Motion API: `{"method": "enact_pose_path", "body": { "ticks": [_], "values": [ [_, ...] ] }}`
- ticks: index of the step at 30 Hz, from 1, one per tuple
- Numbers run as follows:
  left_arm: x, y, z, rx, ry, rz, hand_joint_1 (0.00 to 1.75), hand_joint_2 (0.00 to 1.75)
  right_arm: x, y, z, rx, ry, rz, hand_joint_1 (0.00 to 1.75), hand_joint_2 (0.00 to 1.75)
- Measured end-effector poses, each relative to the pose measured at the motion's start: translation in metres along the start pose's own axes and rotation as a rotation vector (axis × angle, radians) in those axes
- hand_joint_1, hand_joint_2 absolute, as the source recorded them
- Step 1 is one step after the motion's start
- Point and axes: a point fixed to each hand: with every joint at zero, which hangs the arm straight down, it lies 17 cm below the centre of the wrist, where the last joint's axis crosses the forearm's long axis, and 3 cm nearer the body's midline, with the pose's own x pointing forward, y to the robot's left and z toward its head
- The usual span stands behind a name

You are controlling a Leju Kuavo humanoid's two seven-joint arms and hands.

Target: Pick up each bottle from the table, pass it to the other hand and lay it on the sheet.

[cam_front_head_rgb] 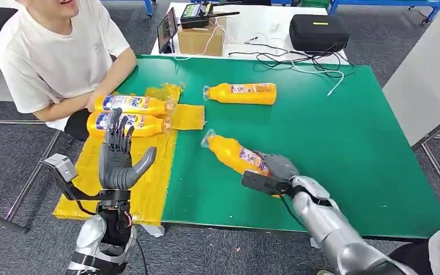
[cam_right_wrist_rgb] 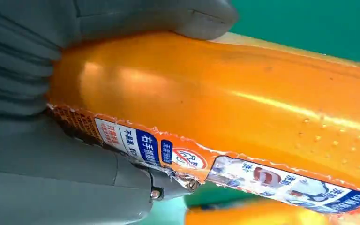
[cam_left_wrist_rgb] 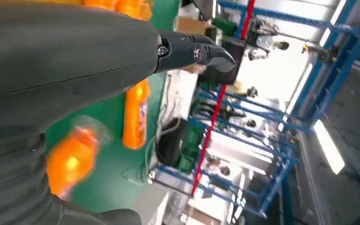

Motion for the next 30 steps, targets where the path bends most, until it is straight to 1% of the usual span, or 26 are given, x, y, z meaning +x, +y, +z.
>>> {"method": "enact_pose_path", "body": {
  "ticks": [3,6,8,10,13,15,19,25,28,30],
  "values": [
    [-0.022,0.003,0.008,0.024,0.061,-0.05,0.0,1.75,0.035,-0.001,0.012,-0.132,-0.105,-0.189,1.75,1.75],
    [-0.051,0.004,0.026,0.025,0.138,-0.053,0.0,1.75,0.066,-0.009,0.029,-0.253,-0.187,-0.313,1.75,1.75],
    [-0.074,0.005,0.044,0.025,0.201,-0.036,0.0,1.75,0.087,-0.033,0.038,-0.363,-0.249,-0.367,1.75,1.75],
    [-0.094,0.001,0.064,0.004,0.266,-0.001,0.0,1.75,0.102,-0.051,0.051,-0.444,-0.296,-0.422,1.75,1.75],
    [-0.116,-0.013,0.097,-0.066,0.344,0.055,0.0,1.75,0.122,-0.067,0.065,-0.5,-0.356,-0.483,1.75,1.75],
    [-0.124,-0.021,0.115,-0.114,0.369,0.071,0.0,1.75,0.135,-0.07,0.071,-0.492,-0.395,-0.51,1.75,1.75],
    [-0.128,-0.04,0.135,-0.225,0.386,0.102,0.0,1.75,0.164,-0.053,0.073,-0.393,-0.477,-0.479,1.75,1.75],
    [-0.133,-0.047,0.143,-0.268,0.406,0.098,0.0,1.75,0.179,-0.04,0.074,-0.351,-0.517,-0.454,1.75,1.75],
    [-0.131,-0.06,0.144,-0.321,0.402,0.103,0.0,1.75,0.197,-0.022,0.07,-0.292,-0.55,-0.391,1.75,1.75],
    [-0.13,-0.063,0.143,-0.333,0.398,0.104,0.0,1.75,0.207,-0.007,0.068,-0.254,-0.563,-0.378,1.75,1.75]
  ]
}}
